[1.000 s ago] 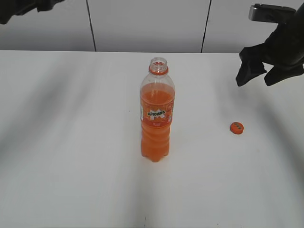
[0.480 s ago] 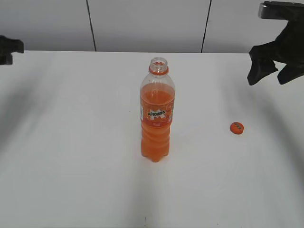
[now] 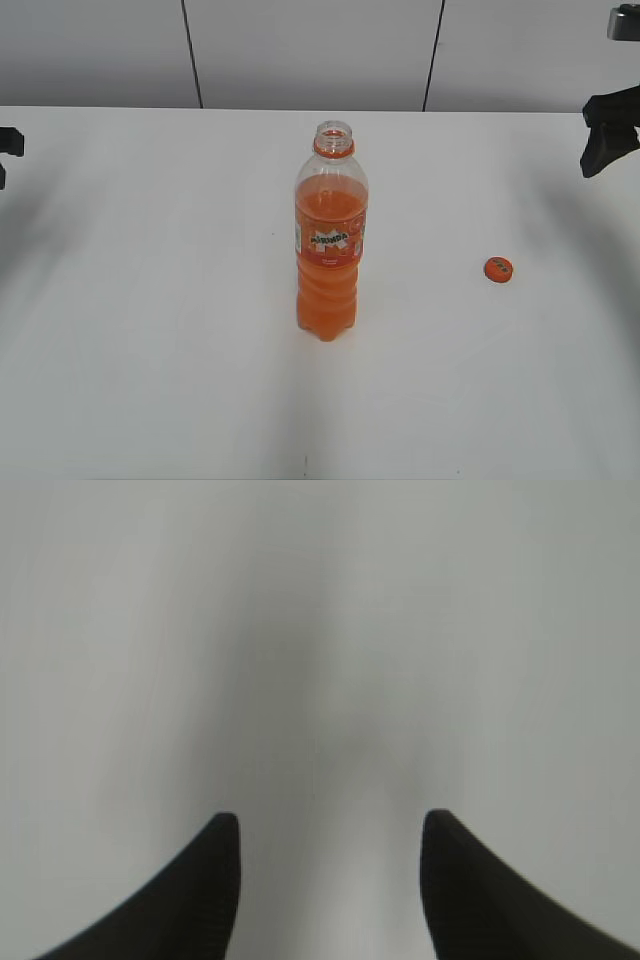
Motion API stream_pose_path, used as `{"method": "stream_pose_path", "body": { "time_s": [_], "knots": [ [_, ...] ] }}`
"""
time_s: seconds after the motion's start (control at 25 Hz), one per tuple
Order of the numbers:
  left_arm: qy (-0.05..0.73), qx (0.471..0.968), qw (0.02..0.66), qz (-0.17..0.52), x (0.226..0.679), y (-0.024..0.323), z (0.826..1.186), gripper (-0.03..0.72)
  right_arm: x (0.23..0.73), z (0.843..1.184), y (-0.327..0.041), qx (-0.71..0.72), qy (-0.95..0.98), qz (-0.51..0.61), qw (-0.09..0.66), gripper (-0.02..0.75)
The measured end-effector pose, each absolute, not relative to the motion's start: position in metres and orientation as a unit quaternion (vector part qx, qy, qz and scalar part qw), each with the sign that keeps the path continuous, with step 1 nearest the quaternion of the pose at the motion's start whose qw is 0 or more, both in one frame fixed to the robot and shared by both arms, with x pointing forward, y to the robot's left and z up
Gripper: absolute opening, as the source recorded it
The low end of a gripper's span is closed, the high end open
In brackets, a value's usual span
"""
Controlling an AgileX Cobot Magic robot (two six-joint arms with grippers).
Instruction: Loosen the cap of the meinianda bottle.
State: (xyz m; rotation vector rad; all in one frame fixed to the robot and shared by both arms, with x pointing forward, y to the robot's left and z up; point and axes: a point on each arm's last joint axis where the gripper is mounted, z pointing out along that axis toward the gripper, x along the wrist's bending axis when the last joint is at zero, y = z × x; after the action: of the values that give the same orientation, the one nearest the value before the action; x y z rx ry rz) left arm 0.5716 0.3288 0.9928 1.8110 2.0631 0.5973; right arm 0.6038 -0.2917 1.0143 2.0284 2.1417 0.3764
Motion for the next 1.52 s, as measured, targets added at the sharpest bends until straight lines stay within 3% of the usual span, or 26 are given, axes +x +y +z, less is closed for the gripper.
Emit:
{"method": "stream_pose_path", "body": {
  "time_s": [0.2, 0.4, 0.72, 1.16, 1.52],
  "knots": [
    [0.72, 0.637, 0.171, 0.215, 0.575, 0.329, 1.0, 0.398, 0.603, 1.016, -0.292, 0.679, 0.718, 0.127, 0.086, 0.586],
    [0.721, 0.64, 0.161, 0.209, 0.579, 0.33, 1.015, 0.497, 0.601, 1.021, -0.292, 0.678, 0.717, 0.132, 0.091, 0.586],
    [0.716, 0.64, 0.174, 0.22, 0.567, 0.328, 1.046, 0.518, 0.592, 1.047, -0.292, 0.673, 0.714, 0.155, 0.116, 0.586],
    [0.633, 0.668, 0.253, 0.299, 0.516, 0.304, 1.125, 0.51, 0.544, 1.121, -0.293, 0.638, 0.719, 0.203, 0.188, 0.587],
    [0.608, 0.653, 0.299, 0.34, 0.457, 0.3, 1.173, 0.51, 0.478, 1.18, -0.294, 0.615, 0.708, 0.245, 0.246, 0.586]
  ]
}}
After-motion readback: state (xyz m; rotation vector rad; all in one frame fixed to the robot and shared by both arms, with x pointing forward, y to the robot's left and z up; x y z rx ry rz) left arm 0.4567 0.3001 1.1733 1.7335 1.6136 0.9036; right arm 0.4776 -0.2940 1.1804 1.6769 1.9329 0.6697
